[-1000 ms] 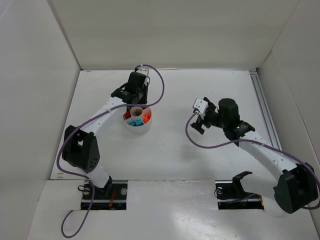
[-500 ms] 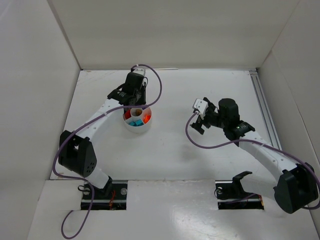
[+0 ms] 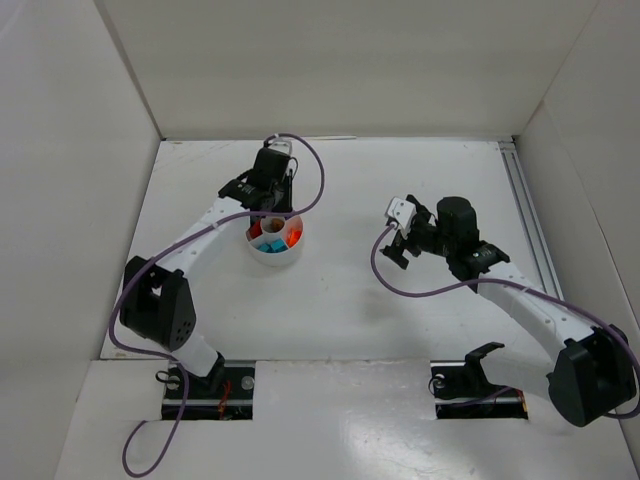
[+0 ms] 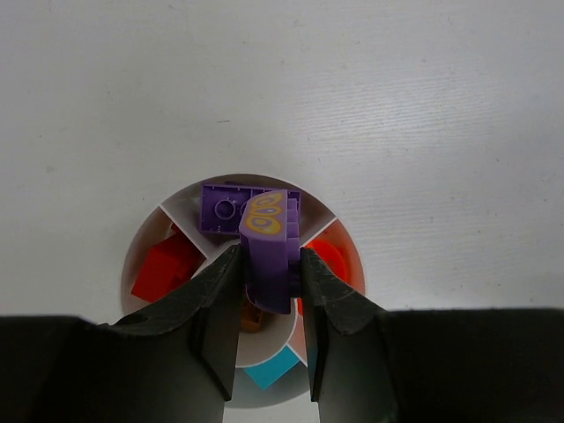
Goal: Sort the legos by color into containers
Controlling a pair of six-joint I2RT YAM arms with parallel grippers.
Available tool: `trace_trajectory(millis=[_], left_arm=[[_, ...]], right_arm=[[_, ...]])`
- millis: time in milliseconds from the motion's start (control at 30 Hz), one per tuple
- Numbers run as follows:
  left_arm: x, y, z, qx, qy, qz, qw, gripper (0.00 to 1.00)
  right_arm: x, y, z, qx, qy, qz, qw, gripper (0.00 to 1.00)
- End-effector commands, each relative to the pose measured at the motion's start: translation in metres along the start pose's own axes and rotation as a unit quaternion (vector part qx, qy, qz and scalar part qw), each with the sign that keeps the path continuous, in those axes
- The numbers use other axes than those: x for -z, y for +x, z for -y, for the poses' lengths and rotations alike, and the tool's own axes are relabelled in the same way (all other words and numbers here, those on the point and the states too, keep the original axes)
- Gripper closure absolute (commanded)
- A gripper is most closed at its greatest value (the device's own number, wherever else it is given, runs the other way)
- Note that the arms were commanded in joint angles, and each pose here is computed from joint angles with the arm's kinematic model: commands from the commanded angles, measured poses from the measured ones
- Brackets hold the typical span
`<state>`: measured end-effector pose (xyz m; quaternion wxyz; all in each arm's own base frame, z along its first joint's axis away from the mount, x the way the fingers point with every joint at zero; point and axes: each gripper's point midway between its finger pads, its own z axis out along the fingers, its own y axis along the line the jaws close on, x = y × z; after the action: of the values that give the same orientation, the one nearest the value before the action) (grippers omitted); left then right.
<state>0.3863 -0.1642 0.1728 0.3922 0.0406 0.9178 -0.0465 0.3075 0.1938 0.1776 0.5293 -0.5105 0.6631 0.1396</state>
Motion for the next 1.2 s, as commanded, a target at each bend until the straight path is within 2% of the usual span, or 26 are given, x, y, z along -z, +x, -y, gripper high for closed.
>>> trace_trajectory(millis=[0, 300, 400, 433, 500, 633, 700, 833, 967, 1067, 1100, 1167], left_arm=[[-0.007, 0.01, 0.002, 0.001, 0.0, -0.016, 1.0, 1.0], [-0.017, 0.015, 0.006, -0.007, 0.008, -0.027, 1.0, 1.0], [-0.011, 0.009, 0.005, -0.005, 0.006, -0.016, 1.0, 0.88], [-0.011, 0.008, 0.005, -0.005, 0.006, -0.016, 1.0, 0.8], [-0.008, 0.009, 0.004, -0.005, 0.007, -0.014, 1.0, 0.75], [-0.002, 0.004, 0.004, -0.003, 0.009, -0.004, 1.0, 0.69], [0.002, 0.001, 0.004, -0.002, 0.011, 0.001, 1.0, 0.61], [0.012, -0.007, 0.002, 0.002, 0.01, 0.017, 1.0, 0.53], [0.024, -0.018, 0.002, 0.007, 0.017, 0.039, 0.999, 0.51], [0.041, -0.038, 0.005, 0.02, 0.027, 0.072, 0.997, 0.31], [0.046, -0.04, 0.004, 0.021, 0.029, 0.078, 0.996, 0.01], [0.062, -0.053, 0.003, 0.037, 0.031, 0.105, 0.993, 0.0]], right_arm=[[-0.001, -0.005, 0.001, 0.008, -0.005, 0.012, 1.0, 0.0], [-0.001, -0.005, 0.001, 0.008, -0.005, 0.012, 1.0, 0.0], [-0.003, -0.002, 0.0, 0.005, -0.008, 0.008, 1.0, 0.0], [-0.003, -0.002, 0.0, 0.005, -0.008, 0.008, 1.0, 0.0], [-0.005, 0.0, -0.003, 0.003, -0.015, 0.008, 1.0, 0.0], [-0.005, -0.003, 0.0, 0.005, -0.013, 0.011, 1.0, 0.0], [-0.003, -0.006, 0.001, 0.007, -0.01, 0.014, 1.0, 0.0], [-0.001, -0.002, 0.006, 0.005, 0.002, 0.007, 1.0, 0.0], [0.004, -0.002, 0.015, -0.003, 0.026, 0.001, 1.0, 0.0], [0.01, 0.015, 0.028, -0.027, 0.061, -0.037, 0.997, 0.0], [0.012, 0.019, 0.035, -0.043, 0.074, -0.048, 0.995, 0.0], [0.014, 0.034, 0.048, -0.068, 0.107, -0.084, 0.988, 0.0]])
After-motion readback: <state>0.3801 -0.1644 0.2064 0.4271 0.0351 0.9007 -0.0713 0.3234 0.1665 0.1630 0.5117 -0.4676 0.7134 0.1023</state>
